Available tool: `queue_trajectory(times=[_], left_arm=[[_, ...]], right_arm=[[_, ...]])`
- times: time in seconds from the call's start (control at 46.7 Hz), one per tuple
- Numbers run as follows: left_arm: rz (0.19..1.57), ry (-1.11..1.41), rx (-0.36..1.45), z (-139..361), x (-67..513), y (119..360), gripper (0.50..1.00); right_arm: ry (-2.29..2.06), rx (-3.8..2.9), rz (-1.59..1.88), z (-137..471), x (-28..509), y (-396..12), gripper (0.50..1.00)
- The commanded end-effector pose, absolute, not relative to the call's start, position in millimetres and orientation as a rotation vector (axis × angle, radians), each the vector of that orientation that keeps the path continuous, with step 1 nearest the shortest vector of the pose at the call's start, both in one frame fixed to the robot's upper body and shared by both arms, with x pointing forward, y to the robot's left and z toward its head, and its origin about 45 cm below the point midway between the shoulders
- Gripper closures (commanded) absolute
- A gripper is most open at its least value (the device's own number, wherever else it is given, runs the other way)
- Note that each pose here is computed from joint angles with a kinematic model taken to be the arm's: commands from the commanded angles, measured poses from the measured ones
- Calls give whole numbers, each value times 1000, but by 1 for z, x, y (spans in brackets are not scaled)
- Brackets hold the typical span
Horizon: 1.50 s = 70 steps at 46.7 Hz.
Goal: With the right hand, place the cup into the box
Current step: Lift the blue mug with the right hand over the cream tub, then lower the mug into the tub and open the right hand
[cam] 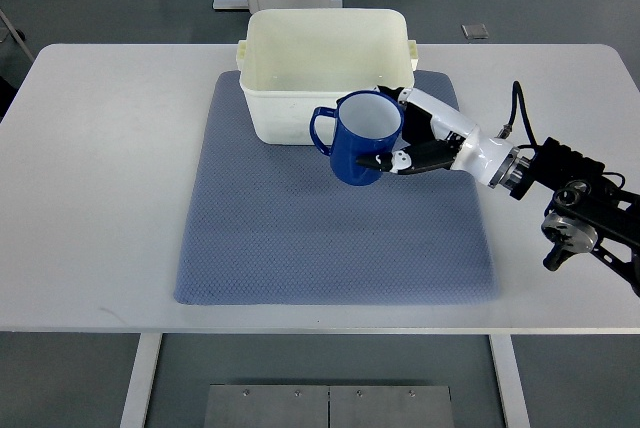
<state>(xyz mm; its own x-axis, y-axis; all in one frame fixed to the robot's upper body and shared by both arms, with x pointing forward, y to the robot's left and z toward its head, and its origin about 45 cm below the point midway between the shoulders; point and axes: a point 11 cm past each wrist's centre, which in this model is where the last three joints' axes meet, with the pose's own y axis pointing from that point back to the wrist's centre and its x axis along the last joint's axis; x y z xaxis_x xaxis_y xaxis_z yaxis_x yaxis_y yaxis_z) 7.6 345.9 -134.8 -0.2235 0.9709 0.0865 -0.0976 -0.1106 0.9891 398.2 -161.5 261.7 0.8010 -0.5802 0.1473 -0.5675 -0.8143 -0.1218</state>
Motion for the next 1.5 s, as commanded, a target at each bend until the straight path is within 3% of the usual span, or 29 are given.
queue_trajectory(times=[0.0,0.278,0.77,1.477], left_arm=[[1495,1236,1086,-135,8,346,500],[1495,1236,1086,-135,8,346,500],[1495,1236,1086,-135,8,346,500],[1494,1237,1085,-135,8,346,500]], right_arm=[[940,-2882,-295,280,407,-163,1000],[1045,-2860,-371,322,442,-155,1000],[1416,-2818,-358,310,498,-127,1000],[1676,-2786,-368,269,501,-127,1000]])
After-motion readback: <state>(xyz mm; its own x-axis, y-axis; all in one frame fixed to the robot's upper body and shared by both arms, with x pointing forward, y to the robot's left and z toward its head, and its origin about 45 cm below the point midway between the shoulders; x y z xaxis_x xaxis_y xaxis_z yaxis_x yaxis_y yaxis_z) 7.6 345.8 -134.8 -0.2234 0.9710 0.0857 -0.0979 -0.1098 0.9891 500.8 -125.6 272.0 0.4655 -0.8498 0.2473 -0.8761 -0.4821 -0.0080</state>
